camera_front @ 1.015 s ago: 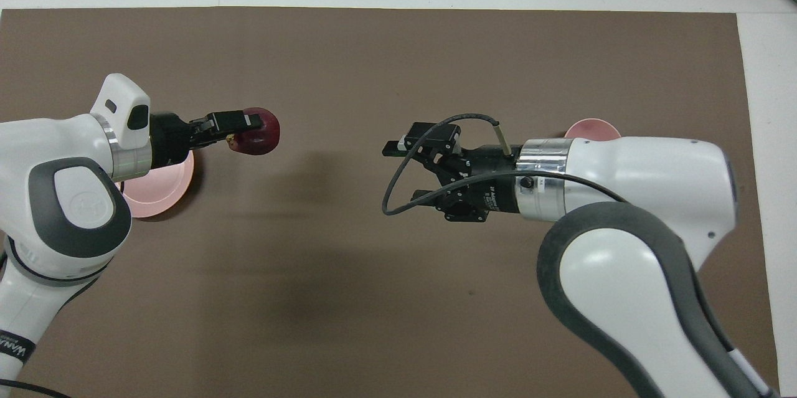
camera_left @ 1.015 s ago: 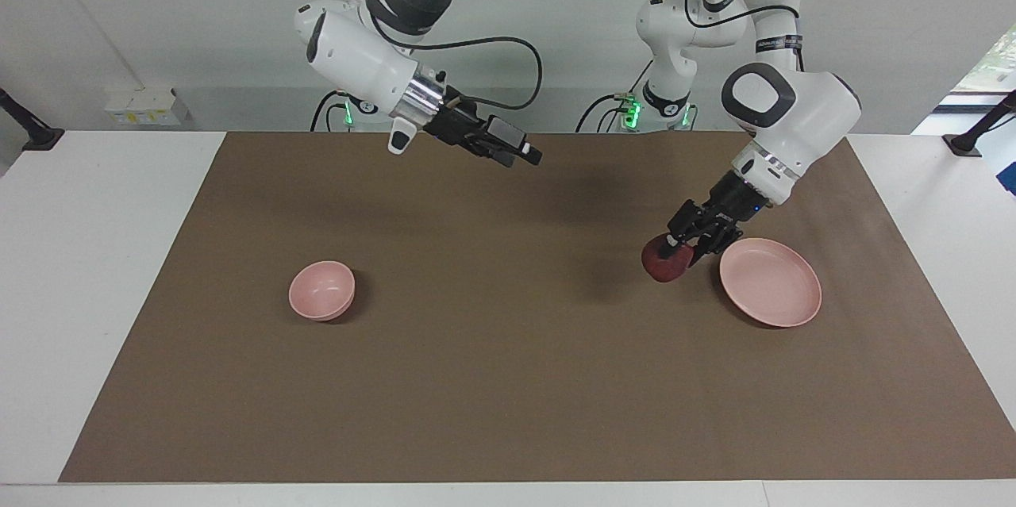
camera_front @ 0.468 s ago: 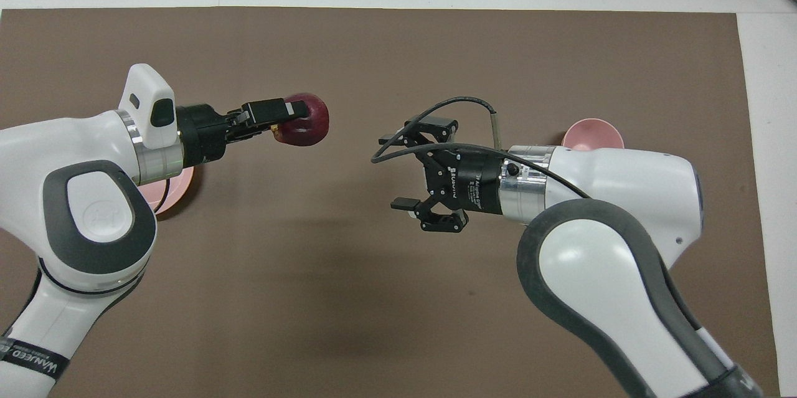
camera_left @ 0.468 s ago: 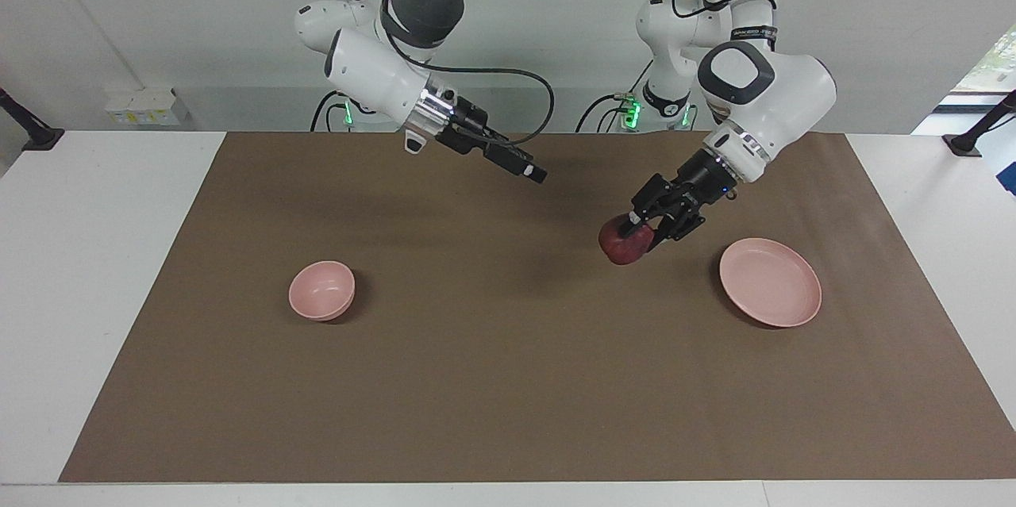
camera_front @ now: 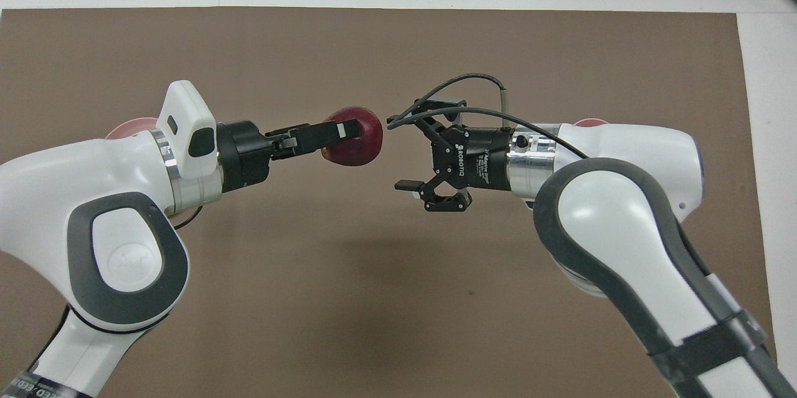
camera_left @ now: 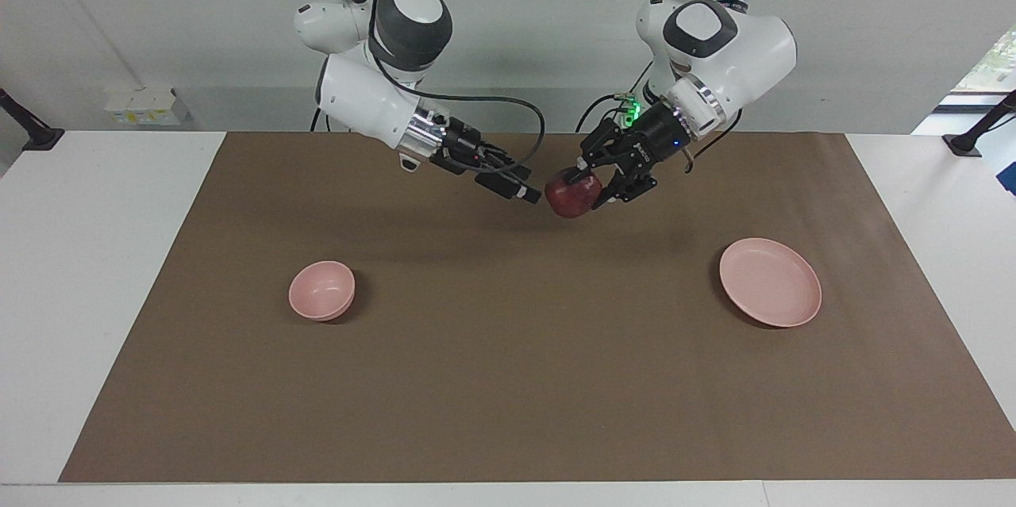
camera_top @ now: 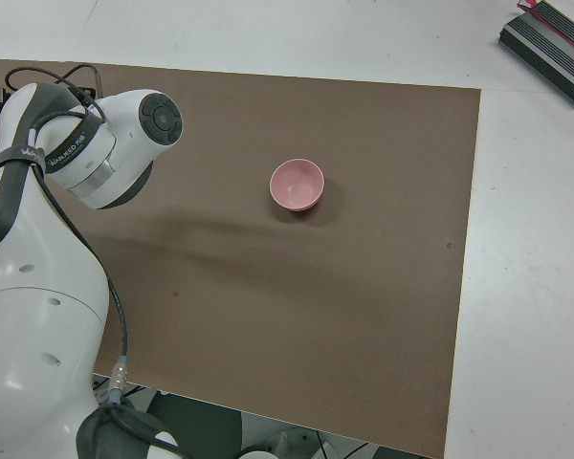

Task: Move apple from plate to bowl
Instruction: 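Carry the apple toward the right gripper while the right gripper opens nearby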

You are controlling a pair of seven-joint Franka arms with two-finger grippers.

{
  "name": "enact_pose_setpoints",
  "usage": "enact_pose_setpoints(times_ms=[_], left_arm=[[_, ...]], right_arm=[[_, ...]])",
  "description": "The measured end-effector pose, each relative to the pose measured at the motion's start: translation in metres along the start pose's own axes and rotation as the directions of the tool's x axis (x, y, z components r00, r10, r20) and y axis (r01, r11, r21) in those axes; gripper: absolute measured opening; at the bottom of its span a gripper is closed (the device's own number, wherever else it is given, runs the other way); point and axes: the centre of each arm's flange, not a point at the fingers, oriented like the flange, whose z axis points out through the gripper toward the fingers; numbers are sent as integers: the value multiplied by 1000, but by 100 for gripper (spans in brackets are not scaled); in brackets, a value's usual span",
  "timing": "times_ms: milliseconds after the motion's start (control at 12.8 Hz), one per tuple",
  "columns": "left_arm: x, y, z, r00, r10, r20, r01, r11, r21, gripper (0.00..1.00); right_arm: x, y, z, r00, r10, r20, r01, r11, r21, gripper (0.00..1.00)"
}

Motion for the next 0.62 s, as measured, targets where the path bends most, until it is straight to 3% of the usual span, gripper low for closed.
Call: enact_pose_setpoints(times_ms=[624], left_arm=[[-6, 6, 5, 1000, 17, 12, -17, 1000, -4, 67]], right_arm=[[-1, -7, -5, 999, 13, 47, -12, 1000, -6, 100]])
